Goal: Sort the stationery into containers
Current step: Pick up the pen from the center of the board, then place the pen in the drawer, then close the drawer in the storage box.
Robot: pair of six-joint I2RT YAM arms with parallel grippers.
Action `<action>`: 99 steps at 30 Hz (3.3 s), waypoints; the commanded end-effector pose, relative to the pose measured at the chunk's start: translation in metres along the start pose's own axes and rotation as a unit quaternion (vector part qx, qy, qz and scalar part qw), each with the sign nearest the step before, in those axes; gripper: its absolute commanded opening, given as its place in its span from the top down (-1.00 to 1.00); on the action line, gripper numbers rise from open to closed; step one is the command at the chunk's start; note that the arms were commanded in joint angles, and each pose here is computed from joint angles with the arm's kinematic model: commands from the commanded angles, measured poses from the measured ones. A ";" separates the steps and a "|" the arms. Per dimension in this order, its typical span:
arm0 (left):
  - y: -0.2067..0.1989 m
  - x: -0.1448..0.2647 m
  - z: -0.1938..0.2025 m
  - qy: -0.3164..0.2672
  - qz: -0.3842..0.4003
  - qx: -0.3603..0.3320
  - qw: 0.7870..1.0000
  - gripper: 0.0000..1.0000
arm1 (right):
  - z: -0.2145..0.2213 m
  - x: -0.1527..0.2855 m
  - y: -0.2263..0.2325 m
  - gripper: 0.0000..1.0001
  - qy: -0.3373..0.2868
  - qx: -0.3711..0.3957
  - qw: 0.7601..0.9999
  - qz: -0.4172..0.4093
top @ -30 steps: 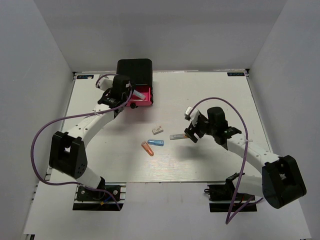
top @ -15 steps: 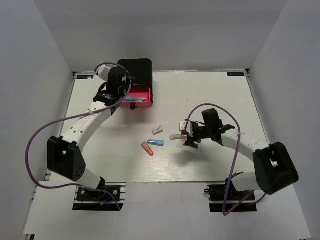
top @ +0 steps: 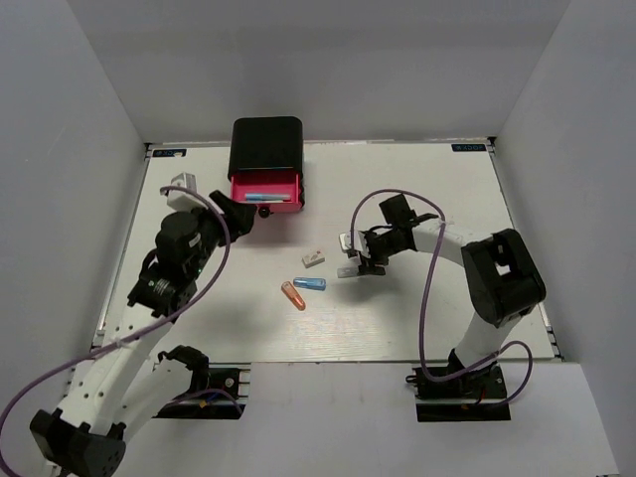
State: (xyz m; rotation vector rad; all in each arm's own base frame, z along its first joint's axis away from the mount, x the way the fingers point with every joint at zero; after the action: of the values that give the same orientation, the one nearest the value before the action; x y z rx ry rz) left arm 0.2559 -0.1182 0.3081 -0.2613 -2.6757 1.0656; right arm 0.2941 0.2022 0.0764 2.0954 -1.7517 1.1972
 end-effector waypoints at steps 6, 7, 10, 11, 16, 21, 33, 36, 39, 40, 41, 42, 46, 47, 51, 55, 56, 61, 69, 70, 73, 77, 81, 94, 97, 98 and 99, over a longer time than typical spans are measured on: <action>0.058 0.025 0.054 0.056 -0.059 0.025 0.996 -0.54 | 0.018 -0.008 0.006 -0.29 0.035 -0.022 0.996 -0.079; 0.065 0.026 0.061 0.063 -0.067 0.024 0.996 -0.54 | 0.017 -0.008 0.007 -0.26 0.039 -0.022 0.996 -0.080; 0.075 0.024 0.076 0.084 -0.075 0.026 0.993 -0.56 | 0.025 -0.007 0.011 -0.16 0.056 -0.031 0.995 -0.081; 0.077 0.022 0.080 0.092 -0.076 0.026 0.993 -0.56 | 0.026 -0.007 0.011 -0.10 0.061 -0.032 0.994 -0.084; 0.088 0.014 0.099 0.126 -0.084 0.030 0.988 -0.65 | 0.028 -0.001 0.022 0.67 0.078 -0.054 0.989 -0.112; 0.092 0.009 0.109 0.135 -0.082 0.043 0.987 -0.65 | -0.017 0.026 -0.004 0.98 0.035 -0.056 0.992 -0.105; 0.097 0.003 0.119 0.124 -0.078 0.081 0.986 -0.68 | -0.169 0.060 -0.151 0.96 -0.144 0.068 0.976 0.149; 0.095 0.002 0.120 0.126 -0.074 0.087 0.985 -0.68 | -0.188 0.039 -0.173 0.96 -0.166 0.063 0.970 0.165; 0.096 0.001 0.122 0.129 -0.077 0.086 0.985 -0.68 | -0.218 0.030 -0.207 0.93 -0.188 0.080 0.958 0.202; 0.094 0.002 0.120 0.126 -0.074 0.091 0.985 -0.68 | -0.231 0.034 -0.218 0.93 -0.200 0.098 0.949 0.222; 0.097 0.003 0.122 0.128 -0.077 0.091 0.985 -0.68 | -0.231 0.017 -0.225 0.93 -0.199 0.094 0.950 0.223; 0.096 0.003 0.121 0.126 -0.074 0.092 0.985 -0.68 | -0.232 0.013 -0.228 0.93 -0.201 0.091 0.949 0.225; 0.099 0.008 0.124 0.126 -0.077 0.100 0.984 -0.68 | -0.240 -0.009 -0.242 0.80 -0.206 0.089 0.948 0.228; 0.098 0.009 0.123 0.125 -0.075 0.100 0.984 -0.68 | -0.229 -0.026 -0.241 0.75 -0.198 0.078 0.952 0.219; 0.098 0.013 0.122 0.125 -0.075 0.100 0.984 -0.68 | -0.216 -0.039 -0.240 0.44 -0.181 0.061 0.957 0.219; 0.096 0.012 0.121 0.121 -0.070 0.101 0.985 -0.70 | -0.206 -0.040 -0.241 0.16 -0.165 0.056 0.959 0.223; 0.096 0.012 0.120 0.121 -0.071 0.106 0.984 -0.70 | -0.205 -0.041 -0.239 0.10 -0.163 0.054 0.961 0.219; 0.091 0.001 0.120 0.120 -0.062 0.113 0.984 -0.73 | -0.219 -0.017 -0.239 -0.39 -0.167 0.062 0.956 0.233; 0.083 -0.024 0.117 0.121 -0.051 0.112 0.985 -0.10 | -0.216 0.052 -0.207 1.00 -0.163 0.000 0.929 0.333; 0.087 -0.028 0.122 0.127 -0.060 0.111 0.984 0.05 | -0.225 0.085 -0.203 1.00 -0.161 0.000 0.912 0.376; 0.085 -0.039 0.122 0.128 -0.061 0.111 0.984 0.62 | -0.187 0.087 -0.168 1.00 -0.122 -0.047 0.915 0.382; 0.088 -0.057 0.117 0.111 -0.085 0.120 0.983 0.78 | -0.120 0.086 -0.122 0.87 -0.057 -0.147 0.921 0.355; 0.090 -0.077 0.110 0.087 -0.128 0.139 0.978 0.78 | -0.088 0.086 -0.090 0.93 -0.034 -0.198 0.916 0.348; 0.090 -0.119 0.089 0.027 -0.182 0.200 0.962 0.70 | -0.063 0.095 -0.059 0.98 -0.030 -0.245 0.906 0.343; 0.089 -0.121 0.089 0.027 -0.182 0.205 0.961 0.62 | -0.058 0.095 -0.057 1.00 -0.030 -0.252 0.905 0.341; 0.086 -0.125 0.087 0.023 -0.178 0.212 0.961 0.60 | -0.059 0.095 -0.056 1.00 -0.032 -0.254 0.906 0.338; 0.084 -0.128 0.086 0.021 -0.175 0.213 0.961 0.57 | -0.060 0.094 -0.056 1.00 -0.034 -0.253 0.906 0.337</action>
State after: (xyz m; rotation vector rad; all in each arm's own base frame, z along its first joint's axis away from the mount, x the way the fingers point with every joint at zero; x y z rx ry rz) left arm 0.3451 -0.1438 0.1471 0.2710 -2.2342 1.3624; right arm 0.3161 0.1810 0.1911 1.2502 -2.5489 0.6793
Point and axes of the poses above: each gripper's point midway between its finger pads, its own x axis back along the fingers, its own y axis along the line the jaws close on, z = x × y, the point moved 5 cm from there along x, back along the fingers, and after that the axes turned 7 degrees about x, right-handed, at the moved point
